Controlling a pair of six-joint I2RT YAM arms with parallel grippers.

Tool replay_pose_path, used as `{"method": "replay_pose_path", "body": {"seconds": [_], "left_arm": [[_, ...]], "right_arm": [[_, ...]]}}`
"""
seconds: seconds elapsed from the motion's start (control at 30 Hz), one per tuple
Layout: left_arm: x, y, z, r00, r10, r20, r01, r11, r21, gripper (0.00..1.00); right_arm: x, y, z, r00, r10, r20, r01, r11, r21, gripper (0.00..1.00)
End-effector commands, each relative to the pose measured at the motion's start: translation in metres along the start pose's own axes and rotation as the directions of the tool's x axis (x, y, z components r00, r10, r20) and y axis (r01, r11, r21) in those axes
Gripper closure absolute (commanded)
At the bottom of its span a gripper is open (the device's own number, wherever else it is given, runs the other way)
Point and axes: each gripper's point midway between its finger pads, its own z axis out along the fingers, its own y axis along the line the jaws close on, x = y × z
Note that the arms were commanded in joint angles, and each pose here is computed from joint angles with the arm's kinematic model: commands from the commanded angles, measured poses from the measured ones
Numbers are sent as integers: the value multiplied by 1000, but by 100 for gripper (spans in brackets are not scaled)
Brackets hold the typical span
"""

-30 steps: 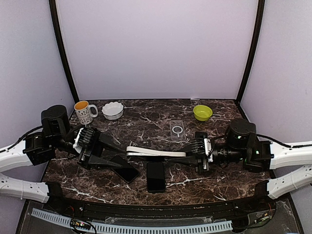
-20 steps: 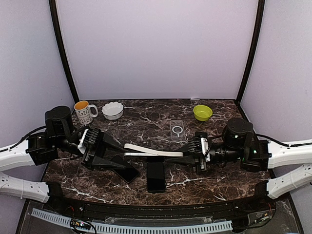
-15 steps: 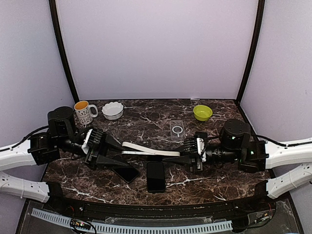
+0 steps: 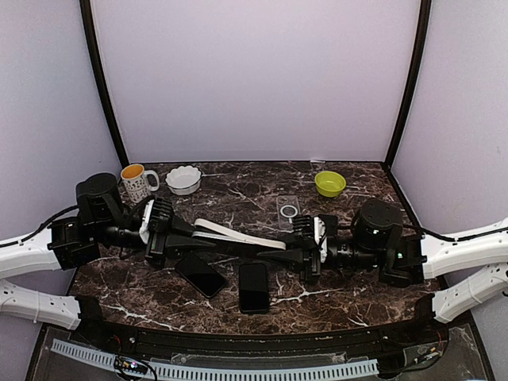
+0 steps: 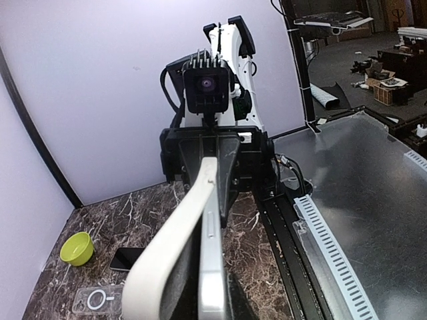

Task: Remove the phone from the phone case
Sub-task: Pass from the right arm to the left, then remove the phone case from the phone.

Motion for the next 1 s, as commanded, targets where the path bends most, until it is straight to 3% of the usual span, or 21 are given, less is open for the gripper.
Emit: {"method": "replay_pose_path", "body": {"seconds": [0.0,0.07,0.1,0.17,0.2,0.27,0.47,0.7,0.97], "left_arm": [[2,2,4,999,53,11,-52,998,-22,100],[2,3,4,998,66,14,-66,997,-30,100],[4,4,5,997,74,12,-73,997,-37,100],[9,5,5,996,93,1,-92,995,-44,100],[11,5,5,994,109,-5,-109,993,-48,100],[17,7,6,991,133,-27,-134,989,-58,100],[41,8,8,974,203,-103,-210,975,-67,100],[68,1,18,922,353,-158,-353,935,27,100],[93,9,44,875,430,-222,-403,901,157,100]], "right_arm": [[-54,-13,-4,975,61,214,-76,995,63,100],[-49,-18,-4,974,99,204,-121,988,94,98],[-44,-21,-5,973,122,196,-146,983,112,84],[-32,-27,-7,967,189,169,-216,963,159,42],[-25,-29,-9,966,212,150,-238,955,179,26],[-13,-31,-14,956,266,121,-287,935,210,4],[19,-30,-38,926,378,4,-362,885,292,1],[29,-24,-51,886,436,-160,-372,872,317,2],[21,-36,-41,841,493,-224,-389,838,384,13]]}}
